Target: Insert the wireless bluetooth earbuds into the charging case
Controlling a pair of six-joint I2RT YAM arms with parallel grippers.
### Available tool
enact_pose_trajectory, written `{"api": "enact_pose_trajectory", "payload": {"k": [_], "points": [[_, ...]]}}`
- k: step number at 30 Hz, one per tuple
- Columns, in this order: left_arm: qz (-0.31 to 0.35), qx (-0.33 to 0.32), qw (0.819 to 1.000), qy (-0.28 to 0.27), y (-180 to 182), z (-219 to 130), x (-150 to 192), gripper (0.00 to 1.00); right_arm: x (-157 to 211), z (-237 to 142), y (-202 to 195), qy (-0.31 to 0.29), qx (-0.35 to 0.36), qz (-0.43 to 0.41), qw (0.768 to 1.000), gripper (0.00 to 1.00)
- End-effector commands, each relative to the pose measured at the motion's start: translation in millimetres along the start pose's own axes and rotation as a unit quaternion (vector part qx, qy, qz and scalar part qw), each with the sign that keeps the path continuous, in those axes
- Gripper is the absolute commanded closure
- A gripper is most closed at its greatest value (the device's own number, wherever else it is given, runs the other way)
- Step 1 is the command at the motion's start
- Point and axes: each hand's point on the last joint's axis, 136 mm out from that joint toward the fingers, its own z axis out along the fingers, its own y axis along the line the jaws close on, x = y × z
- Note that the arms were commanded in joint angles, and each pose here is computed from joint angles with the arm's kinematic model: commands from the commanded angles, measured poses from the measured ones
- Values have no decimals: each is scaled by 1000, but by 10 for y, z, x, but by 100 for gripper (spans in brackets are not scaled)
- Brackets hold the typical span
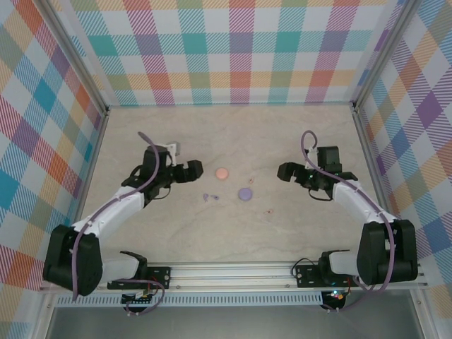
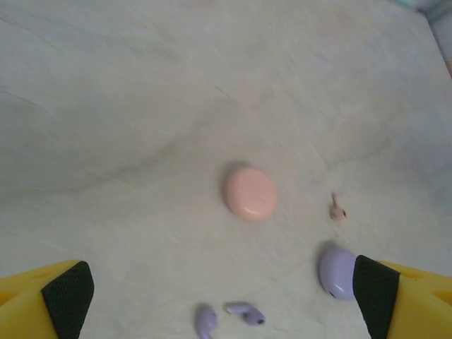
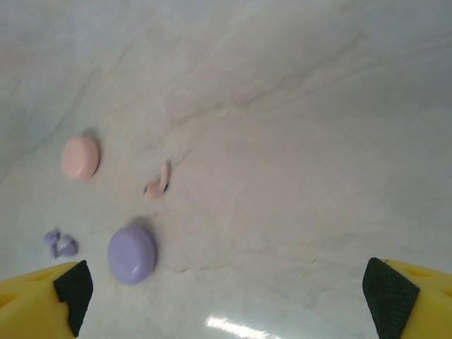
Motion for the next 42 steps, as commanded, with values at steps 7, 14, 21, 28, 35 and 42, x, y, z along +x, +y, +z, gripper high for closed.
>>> {"api": "enact_pose_trajectory", "payload": {"k": [7,14,21,28,35,42], "points": [[37,62,986,151,-770,576,567,24,466,120,518,90,-77,-6,993,26],[35,76,975,208,-957,966,772,38,672,390,630,135,-87,11,987,53],[28,79,969,232,-976,1161,864,49,840,699,680,168,-78,32,982,71],[17,91,965,245,-1000,1237,927,51,928,922,711,188,-60,40,980,76],[11,95,962,256,-997,1252,989,51,942,1036,664,189,-32,45,980,78],[14,78,961,267,-937,1231,1070,57,881,1076,621,182,-9,35,983,78]]}}
